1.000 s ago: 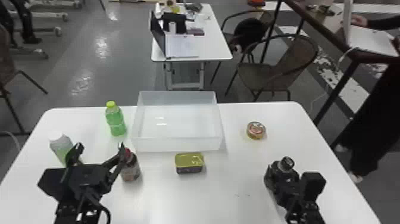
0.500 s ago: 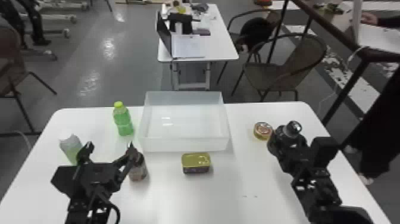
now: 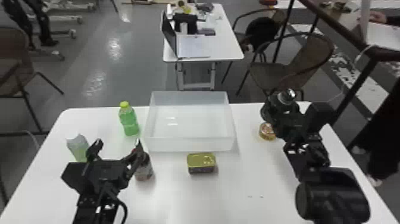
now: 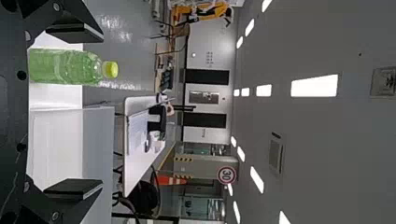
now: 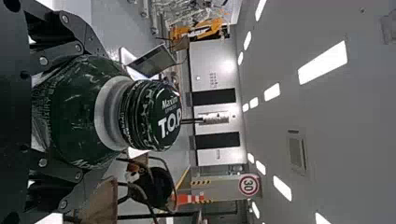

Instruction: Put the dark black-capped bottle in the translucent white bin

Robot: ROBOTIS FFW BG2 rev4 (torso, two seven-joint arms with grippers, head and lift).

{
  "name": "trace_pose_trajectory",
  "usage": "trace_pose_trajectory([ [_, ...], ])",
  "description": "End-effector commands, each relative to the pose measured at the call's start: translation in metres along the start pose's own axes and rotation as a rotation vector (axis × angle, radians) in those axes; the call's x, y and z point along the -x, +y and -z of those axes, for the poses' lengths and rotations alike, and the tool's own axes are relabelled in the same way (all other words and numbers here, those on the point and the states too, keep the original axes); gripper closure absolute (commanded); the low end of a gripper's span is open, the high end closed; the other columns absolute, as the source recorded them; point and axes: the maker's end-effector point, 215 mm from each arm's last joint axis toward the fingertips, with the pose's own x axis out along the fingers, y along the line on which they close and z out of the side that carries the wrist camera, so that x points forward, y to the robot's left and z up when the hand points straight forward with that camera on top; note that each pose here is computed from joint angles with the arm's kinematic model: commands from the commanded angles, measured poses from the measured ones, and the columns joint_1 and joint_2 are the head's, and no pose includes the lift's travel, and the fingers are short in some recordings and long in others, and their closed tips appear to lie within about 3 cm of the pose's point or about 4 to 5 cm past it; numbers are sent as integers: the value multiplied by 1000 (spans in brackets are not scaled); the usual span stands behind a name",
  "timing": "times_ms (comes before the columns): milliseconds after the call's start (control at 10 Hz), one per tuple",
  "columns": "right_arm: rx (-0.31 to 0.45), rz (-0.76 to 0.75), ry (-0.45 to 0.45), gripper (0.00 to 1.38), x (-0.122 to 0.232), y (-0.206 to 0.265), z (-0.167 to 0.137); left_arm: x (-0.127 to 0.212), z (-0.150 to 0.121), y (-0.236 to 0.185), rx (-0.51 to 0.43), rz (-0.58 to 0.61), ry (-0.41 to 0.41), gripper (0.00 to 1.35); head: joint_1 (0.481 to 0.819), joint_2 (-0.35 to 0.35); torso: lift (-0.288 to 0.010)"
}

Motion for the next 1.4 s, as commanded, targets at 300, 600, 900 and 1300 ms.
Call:
trace_pose_trajectory([
  [300,-38,-57,-54,622,-45,28,-11,-5,-1,-5,10,13,-5,196,695,5,-17],
  [600,-120,-172,-30,622,-66,70,-6,-9,0,-9,8,26,-5,196,683,38,-17],
  [900,-217,-214,72,622,-64,87,33,-14,0,-17,10,44,-6,196,684,70,-17],
  [1300,-320,-204,196,576,-46,70,87,-22,-2,-32,26,81,-19,196,695,58,-17],
])
